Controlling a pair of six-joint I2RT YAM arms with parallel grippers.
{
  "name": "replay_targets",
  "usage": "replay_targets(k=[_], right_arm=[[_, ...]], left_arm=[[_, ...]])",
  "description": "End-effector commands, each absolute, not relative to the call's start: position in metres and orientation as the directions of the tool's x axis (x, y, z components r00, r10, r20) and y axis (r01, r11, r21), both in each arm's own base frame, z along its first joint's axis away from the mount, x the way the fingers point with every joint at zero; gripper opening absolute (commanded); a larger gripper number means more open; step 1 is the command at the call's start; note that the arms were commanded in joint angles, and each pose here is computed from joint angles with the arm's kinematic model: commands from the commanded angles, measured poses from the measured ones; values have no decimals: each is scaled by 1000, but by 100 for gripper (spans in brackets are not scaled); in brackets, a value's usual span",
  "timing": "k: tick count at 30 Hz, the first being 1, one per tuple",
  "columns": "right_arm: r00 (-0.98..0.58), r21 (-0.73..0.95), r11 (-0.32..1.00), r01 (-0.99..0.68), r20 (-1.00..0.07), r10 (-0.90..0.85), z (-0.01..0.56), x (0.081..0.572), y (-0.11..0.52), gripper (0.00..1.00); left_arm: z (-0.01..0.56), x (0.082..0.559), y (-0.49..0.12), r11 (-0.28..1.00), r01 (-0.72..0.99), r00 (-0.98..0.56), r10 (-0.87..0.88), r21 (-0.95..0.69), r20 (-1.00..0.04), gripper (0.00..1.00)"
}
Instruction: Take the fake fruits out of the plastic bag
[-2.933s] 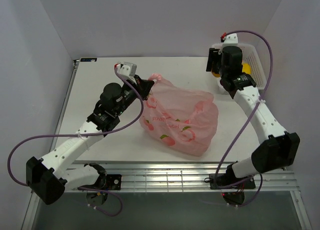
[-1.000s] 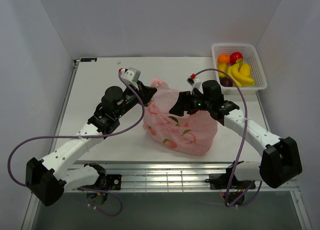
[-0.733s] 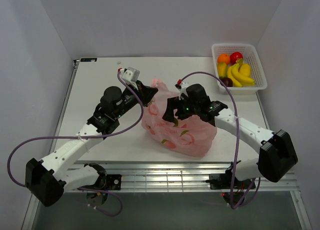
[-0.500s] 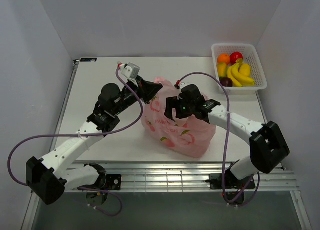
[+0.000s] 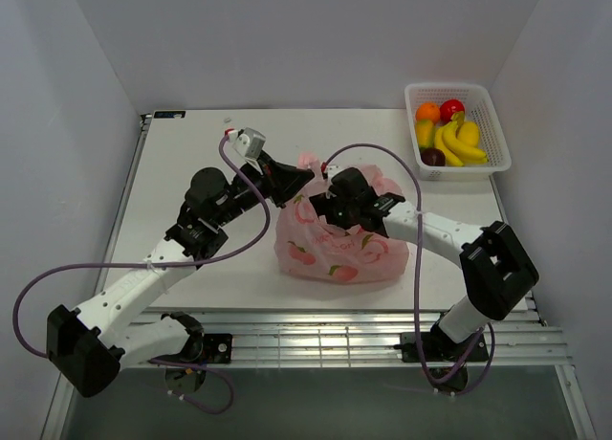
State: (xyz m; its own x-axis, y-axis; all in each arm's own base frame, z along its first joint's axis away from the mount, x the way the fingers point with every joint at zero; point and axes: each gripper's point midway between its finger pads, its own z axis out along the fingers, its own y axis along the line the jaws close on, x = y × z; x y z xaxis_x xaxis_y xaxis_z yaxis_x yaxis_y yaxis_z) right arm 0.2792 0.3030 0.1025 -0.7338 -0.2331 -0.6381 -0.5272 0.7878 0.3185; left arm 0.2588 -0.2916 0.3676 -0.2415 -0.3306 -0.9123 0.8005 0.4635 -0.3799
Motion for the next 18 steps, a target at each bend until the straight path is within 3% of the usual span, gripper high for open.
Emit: replay_targets(k=[1,18], right_arm=[[-665,254,736,-627,-666,-336,96,261,307,90],[-675,-34,810,-585,-534,-510,42,265,302,91]], left_arm=[[376,254,-284,469,797,-219,-364,-381,-905,0],[364,254,-276,505,765,-227,-369,-400,-901,0]])
